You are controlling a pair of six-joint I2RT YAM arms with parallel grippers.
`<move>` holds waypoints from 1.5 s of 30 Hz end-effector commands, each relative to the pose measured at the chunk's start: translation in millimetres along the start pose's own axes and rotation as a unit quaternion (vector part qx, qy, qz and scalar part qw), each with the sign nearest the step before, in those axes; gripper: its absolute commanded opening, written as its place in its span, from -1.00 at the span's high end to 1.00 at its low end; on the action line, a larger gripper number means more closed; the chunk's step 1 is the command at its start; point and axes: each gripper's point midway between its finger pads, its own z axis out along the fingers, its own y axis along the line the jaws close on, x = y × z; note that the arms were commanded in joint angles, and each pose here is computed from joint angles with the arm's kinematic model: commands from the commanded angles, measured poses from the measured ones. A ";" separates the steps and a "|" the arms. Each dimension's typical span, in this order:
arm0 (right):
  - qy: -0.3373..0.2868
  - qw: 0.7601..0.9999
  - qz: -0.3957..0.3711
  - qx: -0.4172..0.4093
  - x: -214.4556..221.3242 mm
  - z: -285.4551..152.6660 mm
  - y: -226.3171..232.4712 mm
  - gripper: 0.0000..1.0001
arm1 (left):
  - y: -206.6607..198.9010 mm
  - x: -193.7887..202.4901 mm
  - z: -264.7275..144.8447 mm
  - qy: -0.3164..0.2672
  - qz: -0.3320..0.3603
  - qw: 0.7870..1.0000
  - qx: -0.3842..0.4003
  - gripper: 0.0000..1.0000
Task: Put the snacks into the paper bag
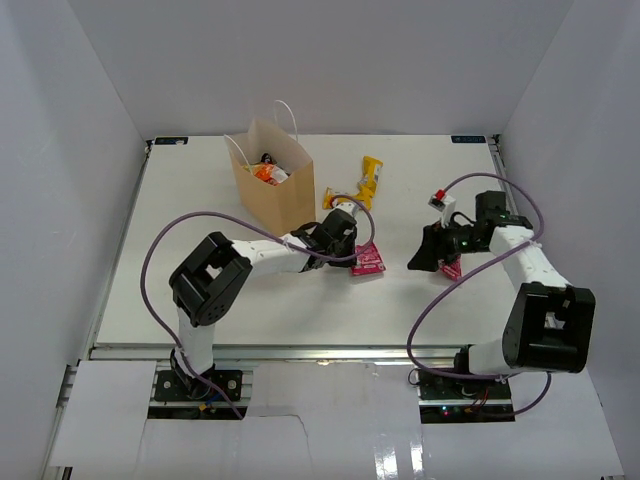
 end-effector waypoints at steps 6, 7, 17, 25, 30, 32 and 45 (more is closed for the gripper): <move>0.025 0.992 0.121 0.038 -19.1 63.6 9.2 -0.59 | -29.4 -17.6 -32.3 -0.035 -0.007 0.996 0.078 1.00; 0.019 0.988 0.148 0.036 -24.4 67.2 10.8 -0.60 | -33.3 -13.4 -34.1 -0.026 -0.008 0.996 0.091 1.00; 0.075 0.957 0.278 0.025 -7.1 99.6 7.2 -0.54 | -42.2 -1.6 -37.6 -0.017 -0.045 0.990 0.130 1.00; 0.098 0.943 0.319 0.013 7.3 110.8 8.8 -0.42 | -45.9 7.1 -39.1 -0.006 -0.068 0.987 0.148 1.00; 0.114 0.934 0.339 0.007 13.6 120.4 5.4 -0.25 | -47.9 8.1 -40.7 -0.002 -0.077 0.985 0.153 1.00; 0.118 0.931 0.346 0.003 15.8 122.6 5.3 -0.22 | -49.7 6.2 -42.0 -0.004 -0.079 0.985 0.156 1.00; 0.109 0.935 0.335 -0.038 2.7 126.4 11.1 0.76 | -54.2 3.4 -45.8 -0.001 -0.083 0.983 0.164 0.48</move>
